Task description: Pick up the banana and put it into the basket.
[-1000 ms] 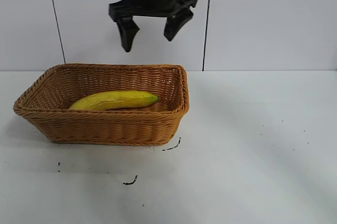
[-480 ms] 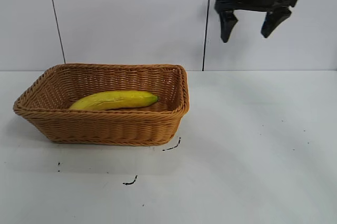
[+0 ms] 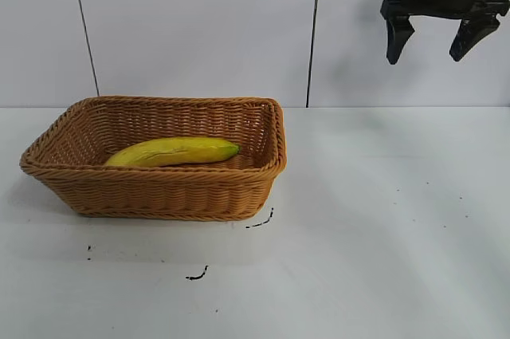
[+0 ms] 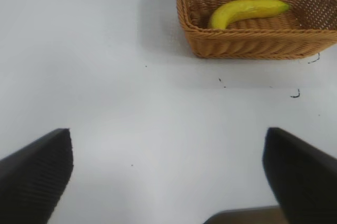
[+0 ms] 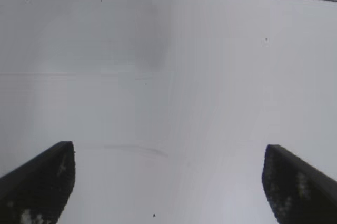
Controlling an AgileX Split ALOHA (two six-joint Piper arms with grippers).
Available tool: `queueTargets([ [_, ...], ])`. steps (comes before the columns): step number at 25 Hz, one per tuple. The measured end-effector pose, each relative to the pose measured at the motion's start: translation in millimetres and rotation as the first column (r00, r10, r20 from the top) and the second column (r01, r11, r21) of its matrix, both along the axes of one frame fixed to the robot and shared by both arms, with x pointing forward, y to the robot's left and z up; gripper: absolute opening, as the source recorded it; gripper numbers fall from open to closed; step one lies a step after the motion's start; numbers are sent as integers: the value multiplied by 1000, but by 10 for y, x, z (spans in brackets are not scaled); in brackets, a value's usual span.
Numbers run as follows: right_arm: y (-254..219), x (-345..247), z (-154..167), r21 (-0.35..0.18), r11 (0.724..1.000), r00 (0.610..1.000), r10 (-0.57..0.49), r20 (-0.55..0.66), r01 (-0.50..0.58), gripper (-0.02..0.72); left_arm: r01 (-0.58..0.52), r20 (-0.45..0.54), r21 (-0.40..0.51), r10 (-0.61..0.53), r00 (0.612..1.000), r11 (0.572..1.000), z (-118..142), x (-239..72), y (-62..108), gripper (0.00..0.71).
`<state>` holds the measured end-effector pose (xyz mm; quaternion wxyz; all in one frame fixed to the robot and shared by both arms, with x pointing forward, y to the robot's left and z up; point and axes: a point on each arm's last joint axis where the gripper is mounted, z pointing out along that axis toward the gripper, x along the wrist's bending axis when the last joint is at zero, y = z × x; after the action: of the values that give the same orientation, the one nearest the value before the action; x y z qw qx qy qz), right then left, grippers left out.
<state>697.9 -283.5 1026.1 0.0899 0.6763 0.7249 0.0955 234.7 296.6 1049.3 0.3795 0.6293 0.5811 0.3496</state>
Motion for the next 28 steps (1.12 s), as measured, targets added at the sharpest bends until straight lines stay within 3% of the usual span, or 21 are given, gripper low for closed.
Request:
queueTargets([
  [7,-30,-943,280,-3,1000,997,0,-82,0,689,0,0,0,0,1000,1000,0,0,0,695],
  [14,-63,-1997,470,-3,1000,997,0,-73,0,689,0,0,0,0,1000,1000,0,0,0,695],
  [21,-90,-2899,435,3,1000,994,-1,109,1,689,0,0,0,0,1000,1000,0,0,0,695],
  [28,-111,-3630,204,13,1000,947,-4,320,0,689,0,0,0,0,1000,1000,0,0,0,695],
])
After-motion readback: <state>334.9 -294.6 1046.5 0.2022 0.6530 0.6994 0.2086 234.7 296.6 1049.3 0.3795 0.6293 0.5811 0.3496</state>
